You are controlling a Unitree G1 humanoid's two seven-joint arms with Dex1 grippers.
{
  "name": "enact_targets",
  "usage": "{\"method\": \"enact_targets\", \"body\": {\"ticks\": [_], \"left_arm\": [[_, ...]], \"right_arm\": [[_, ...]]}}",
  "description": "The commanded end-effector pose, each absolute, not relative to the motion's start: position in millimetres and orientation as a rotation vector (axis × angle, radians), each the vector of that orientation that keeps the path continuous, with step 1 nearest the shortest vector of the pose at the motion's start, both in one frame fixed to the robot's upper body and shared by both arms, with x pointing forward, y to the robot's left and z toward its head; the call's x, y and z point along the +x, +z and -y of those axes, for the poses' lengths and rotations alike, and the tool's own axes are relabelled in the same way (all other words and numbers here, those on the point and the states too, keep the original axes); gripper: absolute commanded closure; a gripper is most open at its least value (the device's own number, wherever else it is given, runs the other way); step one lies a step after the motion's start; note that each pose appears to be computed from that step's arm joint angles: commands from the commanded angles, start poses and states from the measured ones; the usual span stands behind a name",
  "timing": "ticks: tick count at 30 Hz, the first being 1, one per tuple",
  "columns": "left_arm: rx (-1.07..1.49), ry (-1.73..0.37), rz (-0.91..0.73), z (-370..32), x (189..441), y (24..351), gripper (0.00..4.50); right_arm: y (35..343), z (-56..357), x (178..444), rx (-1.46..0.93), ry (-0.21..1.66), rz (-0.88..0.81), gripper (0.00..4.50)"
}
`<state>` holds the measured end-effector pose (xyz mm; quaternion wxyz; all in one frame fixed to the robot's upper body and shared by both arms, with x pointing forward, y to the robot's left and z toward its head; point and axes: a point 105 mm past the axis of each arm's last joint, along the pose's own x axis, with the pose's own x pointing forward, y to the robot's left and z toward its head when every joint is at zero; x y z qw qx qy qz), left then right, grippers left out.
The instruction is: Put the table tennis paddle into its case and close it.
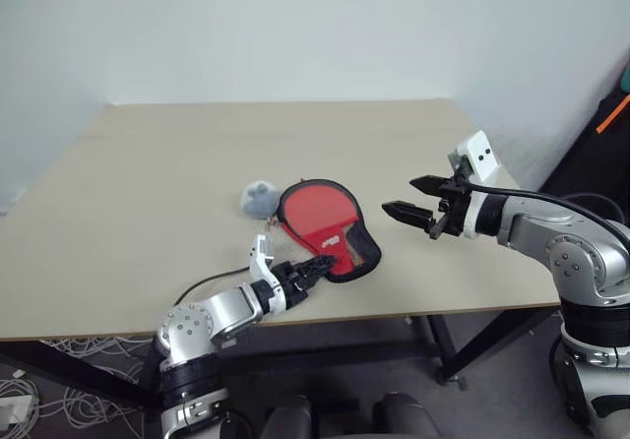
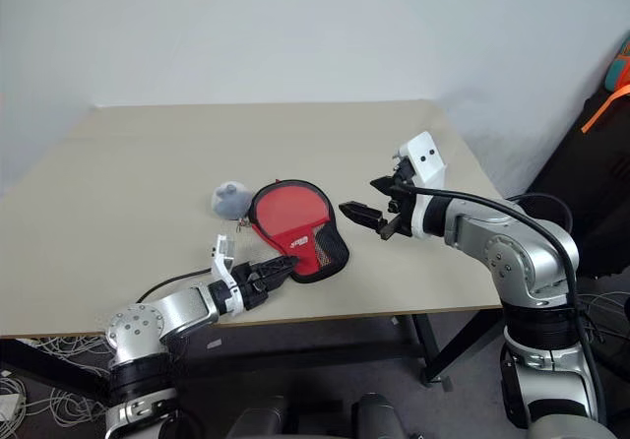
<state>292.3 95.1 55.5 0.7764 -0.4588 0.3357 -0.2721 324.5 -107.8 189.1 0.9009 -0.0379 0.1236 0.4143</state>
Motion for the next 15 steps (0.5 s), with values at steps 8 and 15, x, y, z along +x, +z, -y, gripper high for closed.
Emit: {"method": "enact_targets", "body": {"ticks": [8, 15], "left_arm": [[-1.006, -0.596, -0.672, -83.7, 314.0, 76.9, 0.77], [-0.962, -0.574, -0.682, -97.0, 314.3, 84.1, 0.77]], "right_arm": [[202.6, 101.2, 322.5, -0.059, 0.860, -0.190, 0.00], [201.1, 99.4, 322.3, -0.043, 0.851, -0.188, 0.00]]}}
